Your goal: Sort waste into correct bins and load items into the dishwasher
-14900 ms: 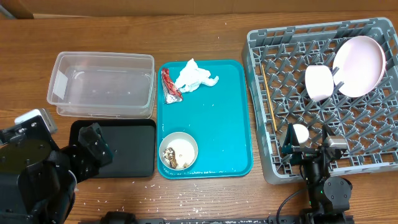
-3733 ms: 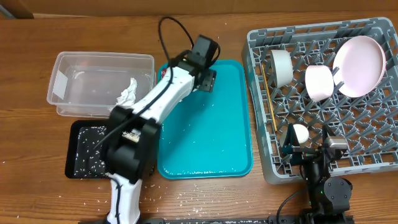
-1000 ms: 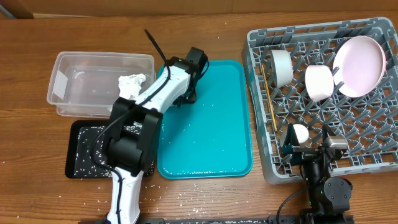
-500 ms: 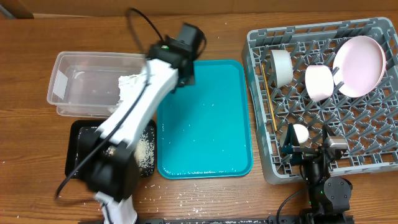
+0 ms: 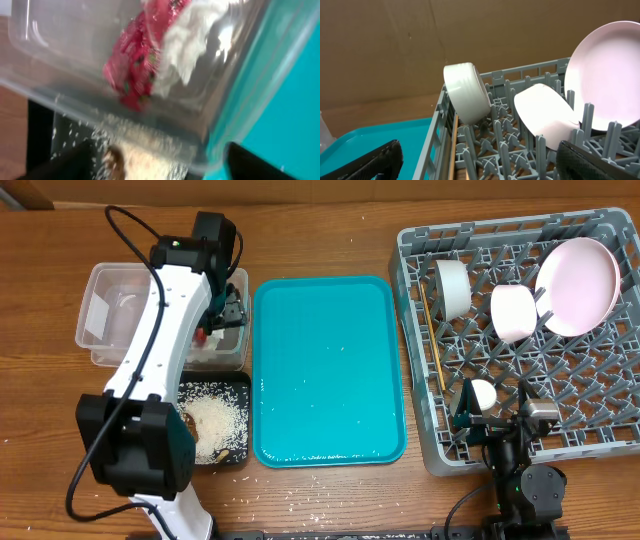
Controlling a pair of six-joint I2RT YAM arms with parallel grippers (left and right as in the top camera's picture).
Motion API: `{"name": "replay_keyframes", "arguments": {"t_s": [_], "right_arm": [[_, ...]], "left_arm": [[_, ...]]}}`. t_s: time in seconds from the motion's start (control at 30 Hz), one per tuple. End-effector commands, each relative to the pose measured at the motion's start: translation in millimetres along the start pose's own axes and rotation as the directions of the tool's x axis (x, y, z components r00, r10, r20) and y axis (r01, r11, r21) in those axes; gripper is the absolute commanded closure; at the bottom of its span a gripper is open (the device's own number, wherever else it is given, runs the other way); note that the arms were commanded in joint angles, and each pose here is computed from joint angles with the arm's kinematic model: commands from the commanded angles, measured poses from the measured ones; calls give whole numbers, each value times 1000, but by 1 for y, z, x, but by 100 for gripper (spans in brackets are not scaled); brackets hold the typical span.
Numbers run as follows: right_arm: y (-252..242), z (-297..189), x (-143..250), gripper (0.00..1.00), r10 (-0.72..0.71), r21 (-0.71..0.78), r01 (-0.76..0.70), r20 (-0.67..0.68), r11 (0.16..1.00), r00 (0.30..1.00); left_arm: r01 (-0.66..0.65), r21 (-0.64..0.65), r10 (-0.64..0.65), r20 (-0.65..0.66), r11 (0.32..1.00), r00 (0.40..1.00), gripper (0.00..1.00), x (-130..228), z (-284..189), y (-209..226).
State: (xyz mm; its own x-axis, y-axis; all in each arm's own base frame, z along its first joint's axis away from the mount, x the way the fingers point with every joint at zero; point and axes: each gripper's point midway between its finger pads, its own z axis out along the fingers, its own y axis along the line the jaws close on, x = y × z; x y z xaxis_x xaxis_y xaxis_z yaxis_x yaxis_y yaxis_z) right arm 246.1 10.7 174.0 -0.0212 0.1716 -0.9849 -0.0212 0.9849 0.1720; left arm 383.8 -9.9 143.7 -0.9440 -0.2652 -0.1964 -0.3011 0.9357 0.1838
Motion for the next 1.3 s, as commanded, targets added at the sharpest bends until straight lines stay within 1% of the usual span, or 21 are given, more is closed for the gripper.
{"name": "replay_keyframes", "arguments": {"t_s": [0.0,0.17,0.2,0.3,0.37,0.43,0.63,0.67,0.73,0.77,0.83,0.9,0.97,1.0,1.13,1.2,1.27], "right_arm": [[-1,0,2,0,1,0,-1,4,1000,1000],[-1,0,2,0,1,0,-1,4,1000,1000],[-1,0,2,0,1,0,-1,4,1000,1000],[-1,0,2,0,1,0,-1,4,1000,1000],[-1,0,2,0,1,0,-1,4,1000,1000],[-1,0,2,0,1,0,-1,4,1000,1000],[-1,0,2,0,1,0,-1,5,1000,1000],[-1,0,2,0,1,0,-1,4,1000,1000],[-1,0,2,0,1,0,-1,4,1000,1000],[-1,0,2,0,1,0,-1,4,1000,1000],[-1,0,2,0,1,0,-1,4,1000,1000],[-1,0,2,0,1,0,-1,4,1000,1000],[-1,0,2,0,1,0,-1,4,1000,1000],[-1,0,2,0,1,0,-1,4,1000,1000],[-1,0,2,0,1,0,-1,4,1000,1000],[-1,0,2,0,1,0,-1,4,1000,1000],[-1,0,2,0,1,0,-1,4,1000,1000]], "left_arm": [[6,91,-19,140,996,990,0,-2,-69,10],[-32,294,-36,223,955,974,0,35,-143,9],[-55,342,-31,241,938,970,0,53,-164,11],[-93,427,-16,244,899,970,0,81,-188,9],[-96,437,-26,266,894,964,0,90,-198,17],[-98,441,-30,275,892,961,0,91,-201,18],[-87,399,0,215,913,977,0,109,-193,29],[-86,393,-5,225,915,974,0,106,-193,30],[-128,395,13,282,910,959,0,97,-198,27],[-160,400,22,329,902,944,0,90,-203,25],[-251,413,37,460,876,887,0,77,-221,20],[-357,419,47,592,835,805,0,73,-242,15],[-403,408,27,675,819,738,0,74,-254,18],[-421,398,7,720,815,693,0,80,-257,22],[-442,382,-46,796,812,603,0,96,-251,30],[-442,374,-89,835,815,543,0,105,-241,35],[-448,373,-118,859,812,499,0,110,-232,35]]}}
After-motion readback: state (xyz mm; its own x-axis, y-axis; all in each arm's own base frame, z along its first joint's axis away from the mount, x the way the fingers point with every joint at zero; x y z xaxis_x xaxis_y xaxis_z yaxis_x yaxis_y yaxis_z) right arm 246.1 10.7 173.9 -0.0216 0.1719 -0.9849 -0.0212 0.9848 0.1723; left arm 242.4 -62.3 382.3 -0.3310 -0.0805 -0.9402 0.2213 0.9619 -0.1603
